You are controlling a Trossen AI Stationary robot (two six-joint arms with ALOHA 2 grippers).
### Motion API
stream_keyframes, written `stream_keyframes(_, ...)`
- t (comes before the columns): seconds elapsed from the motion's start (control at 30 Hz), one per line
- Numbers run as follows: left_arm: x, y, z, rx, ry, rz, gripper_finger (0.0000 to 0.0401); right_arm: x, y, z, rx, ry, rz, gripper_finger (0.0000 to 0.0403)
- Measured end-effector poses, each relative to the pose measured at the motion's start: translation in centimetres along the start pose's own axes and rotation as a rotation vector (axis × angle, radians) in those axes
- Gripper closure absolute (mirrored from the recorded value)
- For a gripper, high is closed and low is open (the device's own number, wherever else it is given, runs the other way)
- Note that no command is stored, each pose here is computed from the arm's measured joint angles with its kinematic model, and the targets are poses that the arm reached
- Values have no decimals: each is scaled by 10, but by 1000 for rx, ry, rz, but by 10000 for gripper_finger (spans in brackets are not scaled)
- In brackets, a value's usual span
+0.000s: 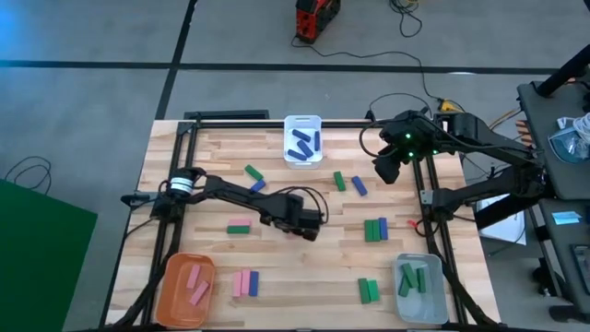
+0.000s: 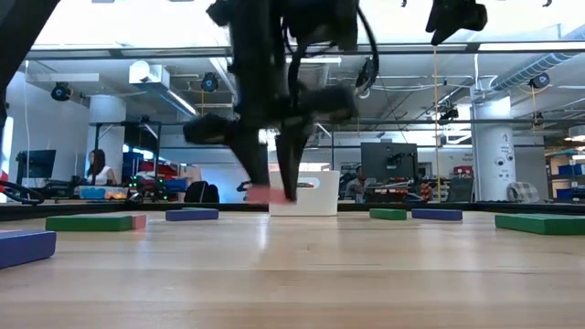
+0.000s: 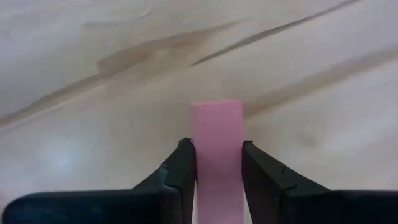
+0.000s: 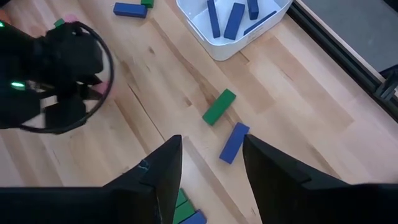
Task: Sort blocks
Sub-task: Put the pink block into the orange bin
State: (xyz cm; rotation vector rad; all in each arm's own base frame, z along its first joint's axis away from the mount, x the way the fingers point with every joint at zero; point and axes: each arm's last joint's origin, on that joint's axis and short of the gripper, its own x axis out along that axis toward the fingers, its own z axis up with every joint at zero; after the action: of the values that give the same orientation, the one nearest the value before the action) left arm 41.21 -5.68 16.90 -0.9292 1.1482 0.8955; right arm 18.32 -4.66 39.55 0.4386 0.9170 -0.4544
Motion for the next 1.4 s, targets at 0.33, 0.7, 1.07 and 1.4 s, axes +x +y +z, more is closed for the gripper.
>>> stream_keyframes(0.33,-56,-16,9,100,12,-1,318,0,0,0,-44,0,0,258)
stream_keyframes(0.7,-124,-12,-18,226,45,56,318,0,0,0,-95,3,1,250)
stream_keyframes(1.07,-176,38,-75,166,41,74,318,0,2,4,-76,-42,21,270)
stream_keyframes(1.4,-190,130,-123,42,84,-61,318,21,9,20,62,-60,32,270)
